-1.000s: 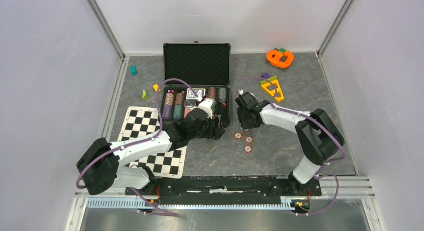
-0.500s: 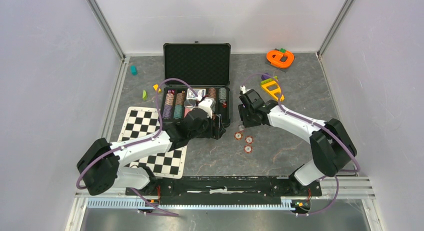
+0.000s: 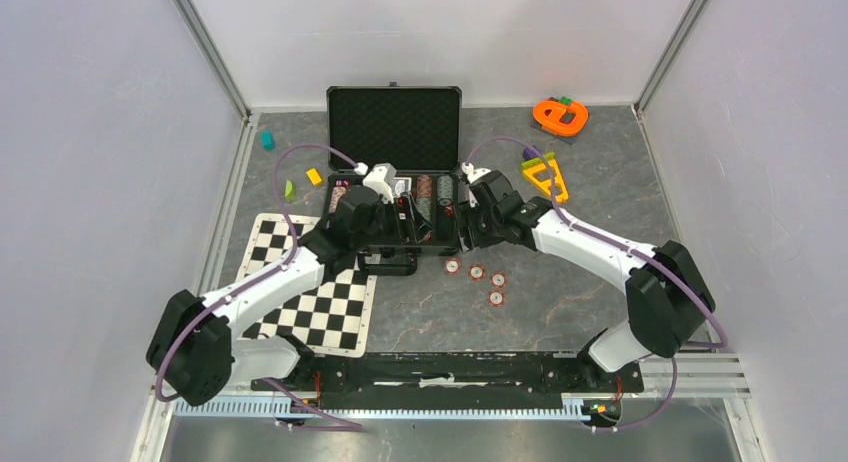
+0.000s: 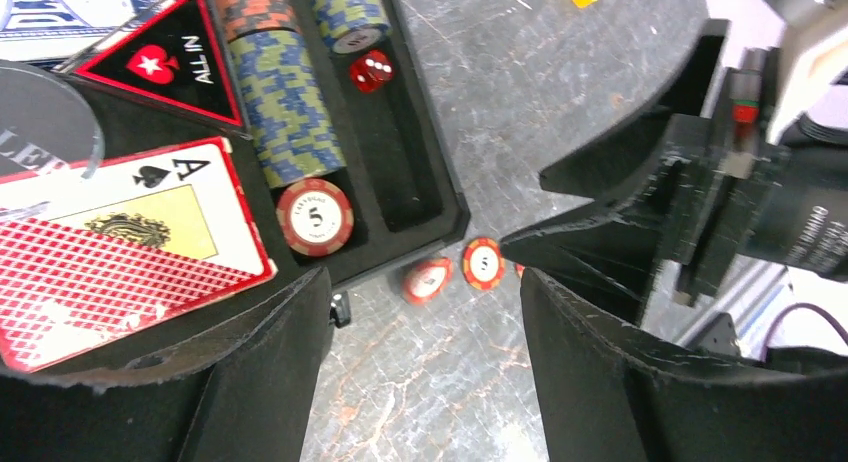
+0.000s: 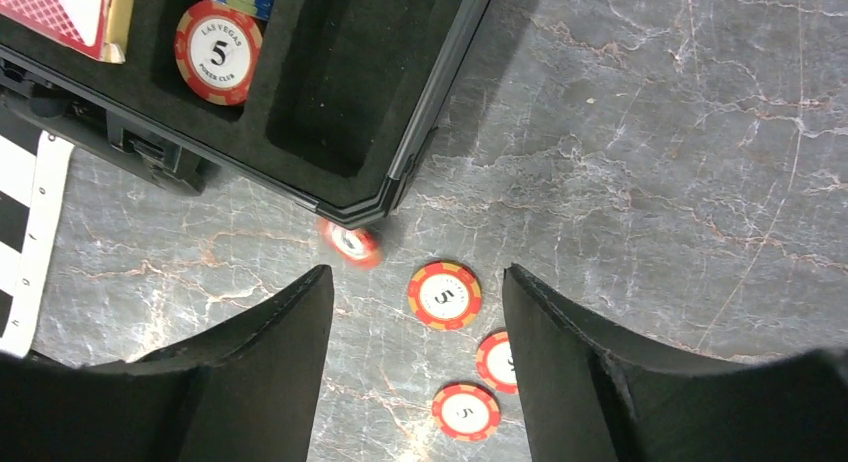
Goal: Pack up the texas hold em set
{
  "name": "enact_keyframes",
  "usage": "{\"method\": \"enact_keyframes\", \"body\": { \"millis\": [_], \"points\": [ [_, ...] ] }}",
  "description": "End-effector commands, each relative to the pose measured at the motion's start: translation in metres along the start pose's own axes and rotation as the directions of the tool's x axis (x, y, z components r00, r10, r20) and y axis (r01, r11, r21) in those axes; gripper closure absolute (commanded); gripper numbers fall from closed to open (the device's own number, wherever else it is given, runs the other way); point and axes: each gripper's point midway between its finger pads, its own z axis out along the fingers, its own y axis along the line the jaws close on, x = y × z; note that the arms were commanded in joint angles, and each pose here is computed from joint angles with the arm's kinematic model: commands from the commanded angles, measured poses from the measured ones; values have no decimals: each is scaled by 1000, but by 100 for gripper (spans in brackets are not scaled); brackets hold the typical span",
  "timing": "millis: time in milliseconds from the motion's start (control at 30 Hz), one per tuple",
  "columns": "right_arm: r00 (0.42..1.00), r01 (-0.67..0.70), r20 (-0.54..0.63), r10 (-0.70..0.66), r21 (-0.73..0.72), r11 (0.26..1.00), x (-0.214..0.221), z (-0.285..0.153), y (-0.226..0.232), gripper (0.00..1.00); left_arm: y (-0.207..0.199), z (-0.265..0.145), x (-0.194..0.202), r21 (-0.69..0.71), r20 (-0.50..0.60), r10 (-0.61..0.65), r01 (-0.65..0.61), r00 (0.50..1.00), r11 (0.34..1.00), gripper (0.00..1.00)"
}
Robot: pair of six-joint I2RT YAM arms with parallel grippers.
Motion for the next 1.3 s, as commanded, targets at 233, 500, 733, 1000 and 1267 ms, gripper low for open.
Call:
{"method": "enact_keyframes", "body": {
  "millis": [233, 500, 733, 1000, 1267],
  "points": [
    [990, 136, 26, -136, 24, 990, 32, -9, -19, 26, -26, -9, 54, 1, -88, 216, -217, 972, 976, 20],
    [982, 189, 7, -189, -31, 982, 54, -2, -11, 16, -24, -12, 63, -59, -71, 253, -257, 965, 965, 20],
    [971, 235, -41, -235, -21, 972, 53, 14, -6, 18, -8, -27, 64, -100, -49, 260, -264, 964, 959, 19],
    [940, 276, -217, -263, 33, 961, 79, 35, -12, 38, 3, -47, 64, -119, -32, 262, -264, 965, 957, 18],
    [928, 296, -267, -261, 100, 950, 93, 34, -30, 53, 3, -46, 66, -114, -45, 270, -273, 962, 955, 18]
  ]
}}
